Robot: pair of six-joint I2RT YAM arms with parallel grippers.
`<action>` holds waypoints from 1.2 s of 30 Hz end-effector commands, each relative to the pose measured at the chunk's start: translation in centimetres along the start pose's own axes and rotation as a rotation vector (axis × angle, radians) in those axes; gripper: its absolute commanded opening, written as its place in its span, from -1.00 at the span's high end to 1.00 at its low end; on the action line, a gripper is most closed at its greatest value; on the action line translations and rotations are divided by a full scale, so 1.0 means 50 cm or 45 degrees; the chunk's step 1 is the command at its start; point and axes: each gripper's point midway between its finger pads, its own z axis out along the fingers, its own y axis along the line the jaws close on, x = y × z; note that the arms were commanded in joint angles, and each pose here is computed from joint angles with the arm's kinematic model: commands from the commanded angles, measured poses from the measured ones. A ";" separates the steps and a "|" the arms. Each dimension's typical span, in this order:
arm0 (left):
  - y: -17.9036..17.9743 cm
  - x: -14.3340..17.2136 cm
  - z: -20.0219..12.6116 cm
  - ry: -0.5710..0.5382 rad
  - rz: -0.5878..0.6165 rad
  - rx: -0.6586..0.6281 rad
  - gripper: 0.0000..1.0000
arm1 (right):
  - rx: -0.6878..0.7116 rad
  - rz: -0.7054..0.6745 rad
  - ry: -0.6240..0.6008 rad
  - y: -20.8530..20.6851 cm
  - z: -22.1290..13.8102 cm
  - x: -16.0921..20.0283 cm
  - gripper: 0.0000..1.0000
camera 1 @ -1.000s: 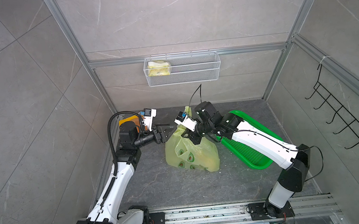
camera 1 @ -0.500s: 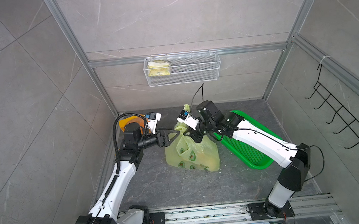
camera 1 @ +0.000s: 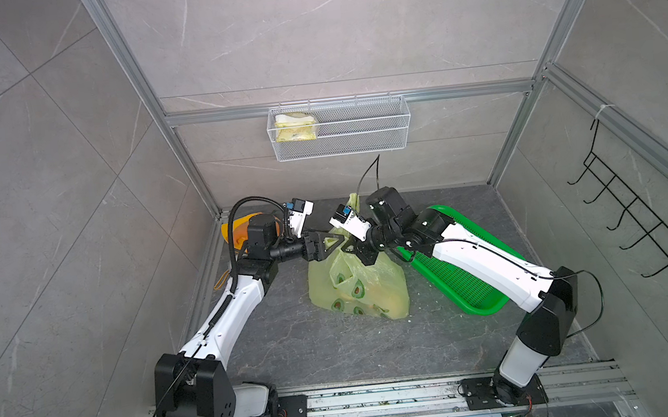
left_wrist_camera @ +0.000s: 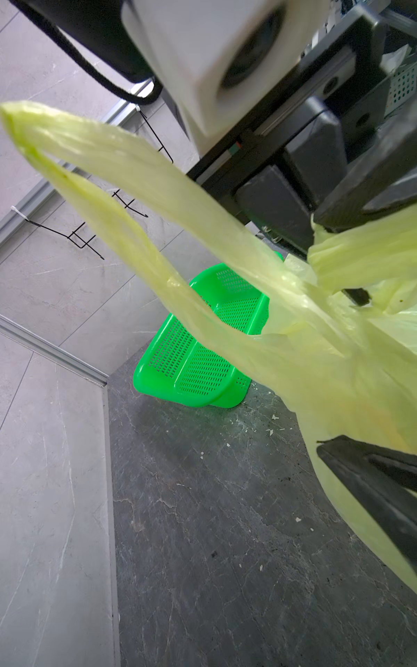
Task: Place the pears into plastic bags & tie knots
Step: Tie the plastic bag at the center of the board.
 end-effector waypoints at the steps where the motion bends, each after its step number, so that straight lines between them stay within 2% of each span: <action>1: -0.007 -0.026 0.013 -0.031 0.095 0.026 -0.84 | -0.004 0.023 -0.018 -0.003 -0.009 -0.002 1.00; 4: -0.007 -0.024 0.025 -0.022 0.096 0.060 -0.75 | 0.005 0.031 -0.017 -0.012 -0.010 0.000 1.00; 7: -0.014 -0.026 0.035 -0.023 0.099 0.109 -0.44 | 0.014 0.042 -0.020 -0.021 -0.013 0.002 1.00; 11: -0.025 -0.034 0.050 -0.036 0.086 0.185 0.28 | 0.016 0.051 -0.029 -0.024 -0.018 0.005 1.00; 13: -0.028 -0.041 0.056 -0.050 0.082 0.209 0.56 | 0.021 0.057 -0.035 -0.024 -0.024 0.008 0.96; 15: -0.031 -0.044 0.059 -0.056 0.082 0.221 0.95 | 0.032 0.064 -0.037 -0.022 -0.034 0.013 0.67; 18: -0.031 -0.050 0.055 -0.083 0.085 0.200 1.00 | 0.063 0.077 -0.042 -0.022 -0.052 0.027 0.21; 22: -0.042 -0.059 0.042 -0.121 0.111 0.170 1.00 | 0.129 0.118 -0.056 -0.029 -0.078 0.050 -0.17; 25: -0.054 -0.065 0.032 -0.136 0.128 0.163 1.00 | 0.157 0.185 -0.138 -0.047 -0.106 0.043 -0.45; 28: -0.060 -0.066 0.028 -0.137 0.135 0.164 1.00 | 0.150 0.218 -0.189 -0.057 -0.126 0.022 -0.60; 36: -0.065 -0.057 0.035 -0.118 0.126 0.179 1.00 | 0.187 0.298 -0.286 -0.112 -0.143 -0.006 -0.72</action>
